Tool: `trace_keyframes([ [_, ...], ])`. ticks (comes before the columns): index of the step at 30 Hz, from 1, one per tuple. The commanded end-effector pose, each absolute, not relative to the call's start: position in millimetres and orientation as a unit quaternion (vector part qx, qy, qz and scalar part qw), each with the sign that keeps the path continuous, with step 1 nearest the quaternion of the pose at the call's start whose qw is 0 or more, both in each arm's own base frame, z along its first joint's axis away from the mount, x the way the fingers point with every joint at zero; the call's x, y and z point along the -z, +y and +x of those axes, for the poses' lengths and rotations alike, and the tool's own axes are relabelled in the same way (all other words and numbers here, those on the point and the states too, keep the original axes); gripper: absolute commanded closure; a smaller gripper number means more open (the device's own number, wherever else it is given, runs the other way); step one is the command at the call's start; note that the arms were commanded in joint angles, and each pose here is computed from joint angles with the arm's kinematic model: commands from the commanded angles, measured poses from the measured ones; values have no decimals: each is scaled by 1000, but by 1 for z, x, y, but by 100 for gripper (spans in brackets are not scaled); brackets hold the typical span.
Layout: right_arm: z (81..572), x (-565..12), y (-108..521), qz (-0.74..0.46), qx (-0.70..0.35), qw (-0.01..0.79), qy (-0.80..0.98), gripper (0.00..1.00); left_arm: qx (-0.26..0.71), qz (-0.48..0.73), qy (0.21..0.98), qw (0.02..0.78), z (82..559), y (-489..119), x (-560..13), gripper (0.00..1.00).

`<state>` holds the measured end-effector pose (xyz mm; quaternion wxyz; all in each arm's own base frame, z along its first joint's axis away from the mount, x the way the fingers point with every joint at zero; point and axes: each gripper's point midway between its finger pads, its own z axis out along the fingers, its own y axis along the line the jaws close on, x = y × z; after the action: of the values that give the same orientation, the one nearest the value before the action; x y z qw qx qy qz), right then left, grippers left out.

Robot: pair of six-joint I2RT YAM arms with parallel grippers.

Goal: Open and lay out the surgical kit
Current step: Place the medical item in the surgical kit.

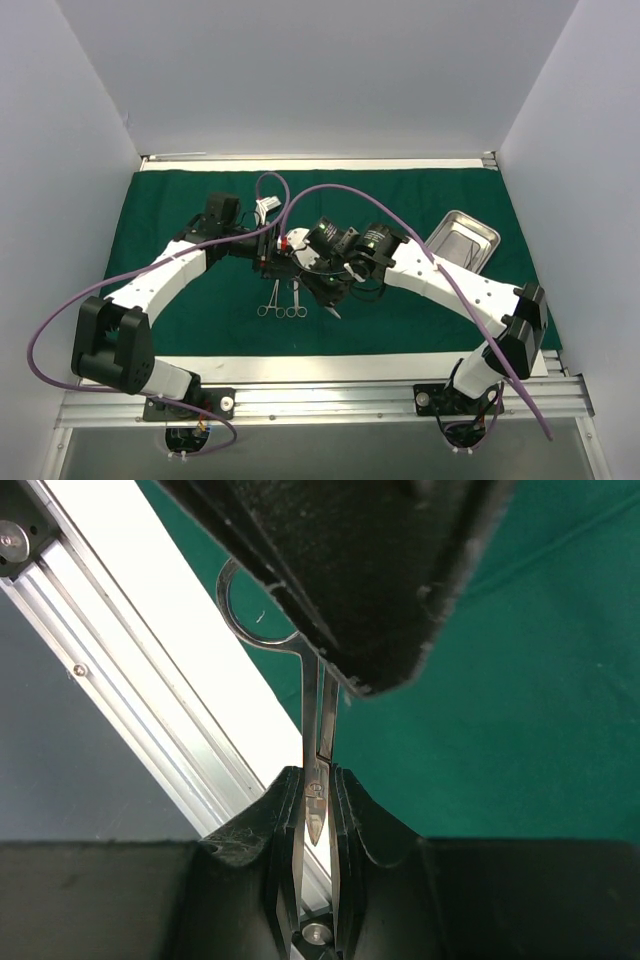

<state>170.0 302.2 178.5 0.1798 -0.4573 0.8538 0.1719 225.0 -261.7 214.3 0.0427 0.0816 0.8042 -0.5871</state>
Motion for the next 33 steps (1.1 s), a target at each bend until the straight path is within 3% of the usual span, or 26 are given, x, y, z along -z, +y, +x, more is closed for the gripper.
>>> trace_keyframes([
  [1, 165, -190, 297, -465, -178, 196, 845, 100, 595, 112, 795, 48, 221, -261, -221, 30],
  [6, 165, -191, 296, -451, -178, 199, 852, 100, 597, 123, 792, 29, 214, -266, -217, 41],
  [10, 170, -195, 293, -437, -171, 212, 857, 100, 605, 134, 785, 13, 207, -273, -220, 74],
  [11, 172, -197, 294, -431, -172, 217, 859, 100, 608, 137, 782, 11, 206, -274, -221, 88],
  [13, 174, -198, 293, -422, -173, 221, 862, 100, 611, 133, 780, 9, 207, -275, -223, 98],
  [16, 184, -201, 291, -393, -161, 239, 873, 97, 605, 126, 786, 33, 218, -277, -226, 98],
  [18, 201, -199, 273, -324, -146, 231, 906, 76, 579, 111, 804, 82, 239, -276, -228, 98],
  [19, 208, -200, 265, -296, -145, 227, 916, 59, 566, 99, 810, 114, 251, -270, -232, 98],
  [22, 243, -223, 236, -166, -154, 246, 942, 41, 521, 58, 816, 242, 296, -254, -257, 98],
  [25, 276, -250, 227, -22, -216, 239, 946, 37, 497, 32, 788, 361, 333, -240, -297, 98],
  [33, 341, -314, 287, 221, -409, 174, 868, 36, 445, 25, 764, 467, 376, -229, -344, 98],
])
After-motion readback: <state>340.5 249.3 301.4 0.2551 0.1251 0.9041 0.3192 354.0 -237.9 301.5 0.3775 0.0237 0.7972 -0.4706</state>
